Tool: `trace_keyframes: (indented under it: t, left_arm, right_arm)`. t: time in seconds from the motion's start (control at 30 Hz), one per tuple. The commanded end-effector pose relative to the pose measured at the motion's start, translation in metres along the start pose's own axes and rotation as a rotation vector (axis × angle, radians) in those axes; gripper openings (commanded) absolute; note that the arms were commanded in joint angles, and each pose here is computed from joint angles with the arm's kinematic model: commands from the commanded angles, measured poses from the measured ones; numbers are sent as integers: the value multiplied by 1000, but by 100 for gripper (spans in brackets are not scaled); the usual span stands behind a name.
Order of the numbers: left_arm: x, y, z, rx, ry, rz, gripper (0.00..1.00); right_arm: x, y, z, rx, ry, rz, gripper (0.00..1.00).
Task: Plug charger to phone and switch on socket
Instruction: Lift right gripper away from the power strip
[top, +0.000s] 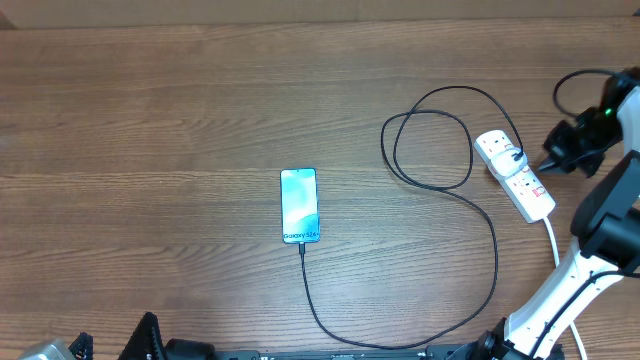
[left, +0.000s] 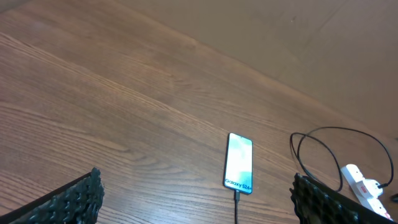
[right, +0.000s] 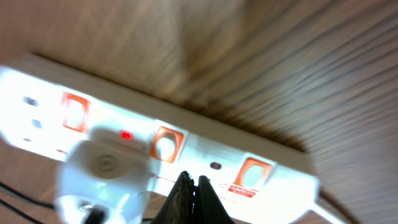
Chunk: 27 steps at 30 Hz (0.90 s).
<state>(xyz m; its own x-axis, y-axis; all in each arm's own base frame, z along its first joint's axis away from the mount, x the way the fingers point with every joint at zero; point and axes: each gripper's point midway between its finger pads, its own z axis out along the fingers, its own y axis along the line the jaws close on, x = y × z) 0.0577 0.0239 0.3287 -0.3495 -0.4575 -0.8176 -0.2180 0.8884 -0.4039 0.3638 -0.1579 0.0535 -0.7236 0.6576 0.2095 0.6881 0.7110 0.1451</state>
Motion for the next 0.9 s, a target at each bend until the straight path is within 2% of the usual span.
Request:
trace_keyframes:
  t: [0.0,0.17,0.37,0.43,0.57,0.67,0.77,0.87]
  left_arm:
    - [0,3,-2,-12,-17,-17,100]
    - [0,3,-2,-14,-18,-18,99]
    - [-2,8,-4,-77,-50,-50,100]
    - [-2,9,-5,-100,-66,-63,100]
    - [-1,12,-12,-109,-100,-77,100]
    - [2,14,-20,-87,-137,-83,100]
    - [5,17,-32,-59,-184,-91,100]
    - [10,20,-43,-29,-236,-99,100]
  right_arm:
    - [-13,5,-81,-12,-223,17,4]
    - [0,26,-163,-106,-421,-5,4]
    - [54,78,-290,-428,-749,-133,4]
    - [85,92,-346,-568,-901,-168,4]
    - [170,113,-458,-838,-1215,-331,4]
    - [243,111,-526,-947,-1473,-462,4]
    - [302,103,-562,-992,-1654,-566,5]
    - [339,96,-570,-981,-1738,-626,8]
